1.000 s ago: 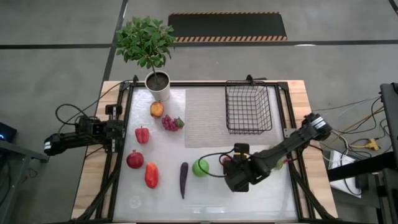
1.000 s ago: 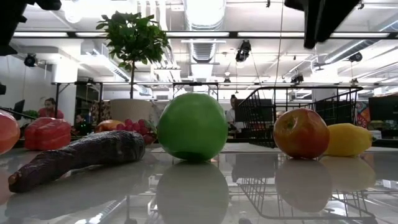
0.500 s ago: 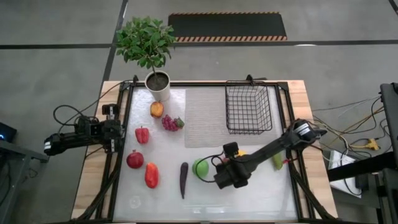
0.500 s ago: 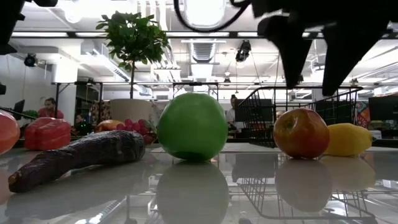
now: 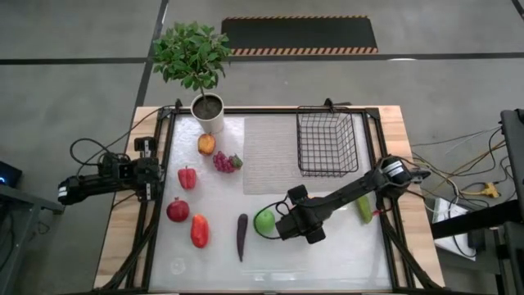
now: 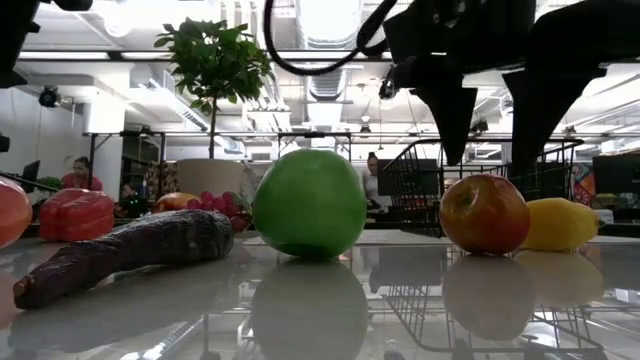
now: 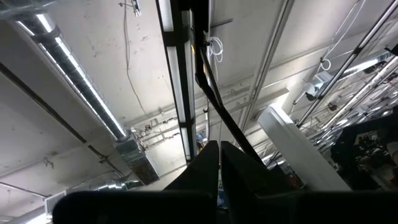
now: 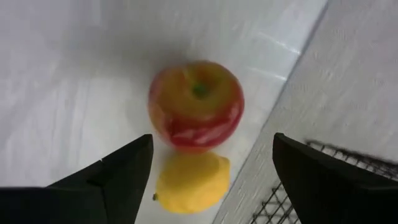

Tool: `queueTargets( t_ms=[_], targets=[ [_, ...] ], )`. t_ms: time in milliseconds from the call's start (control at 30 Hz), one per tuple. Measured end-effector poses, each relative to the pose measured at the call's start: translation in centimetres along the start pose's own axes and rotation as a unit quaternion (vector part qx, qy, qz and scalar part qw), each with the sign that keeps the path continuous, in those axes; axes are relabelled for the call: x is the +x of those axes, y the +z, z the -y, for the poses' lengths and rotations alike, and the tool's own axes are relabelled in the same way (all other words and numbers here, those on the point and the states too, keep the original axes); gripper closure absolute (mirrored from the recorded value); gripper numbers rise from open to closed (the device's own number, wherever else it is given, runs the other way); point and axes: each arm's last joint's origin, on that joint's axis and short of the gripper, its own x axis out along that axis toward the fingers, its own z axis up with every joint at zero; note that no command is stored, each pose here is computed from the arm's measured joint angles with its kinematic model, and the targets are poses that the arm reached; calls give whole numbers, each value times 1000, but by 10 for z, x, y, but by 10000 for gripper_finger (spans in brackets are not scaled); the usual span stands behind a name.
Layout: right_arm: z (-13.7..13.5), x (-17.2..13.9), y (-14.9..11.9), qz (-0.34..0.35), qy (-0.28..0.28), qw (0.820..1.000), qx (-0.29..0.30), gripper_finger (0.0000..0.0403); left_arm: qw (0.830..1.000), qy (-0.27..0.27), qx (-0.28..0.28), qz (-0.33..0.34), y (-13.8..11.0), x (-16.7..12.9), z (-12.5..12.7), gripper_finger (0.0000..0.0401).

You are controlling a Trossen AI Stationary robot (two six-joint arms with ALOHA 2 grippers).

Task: Build produce basket
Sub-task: Put the right red apple into the wire basket

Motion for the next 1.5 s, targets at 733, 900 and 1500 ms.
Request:
queueTargets(
  t_ms=[733,900,1500],
  targets=[
    [8,29,12,-13,66,998,-19,95,1000,0,-1,0,0,0,0,401],
    [8,31,12,-16,66,997,-26,112,1000,0,-1,0,0,0,0,401],
    [19,-6,7,62,53,994,68,146,1000,0,-1,0,0,0,0,401]
  ],
)
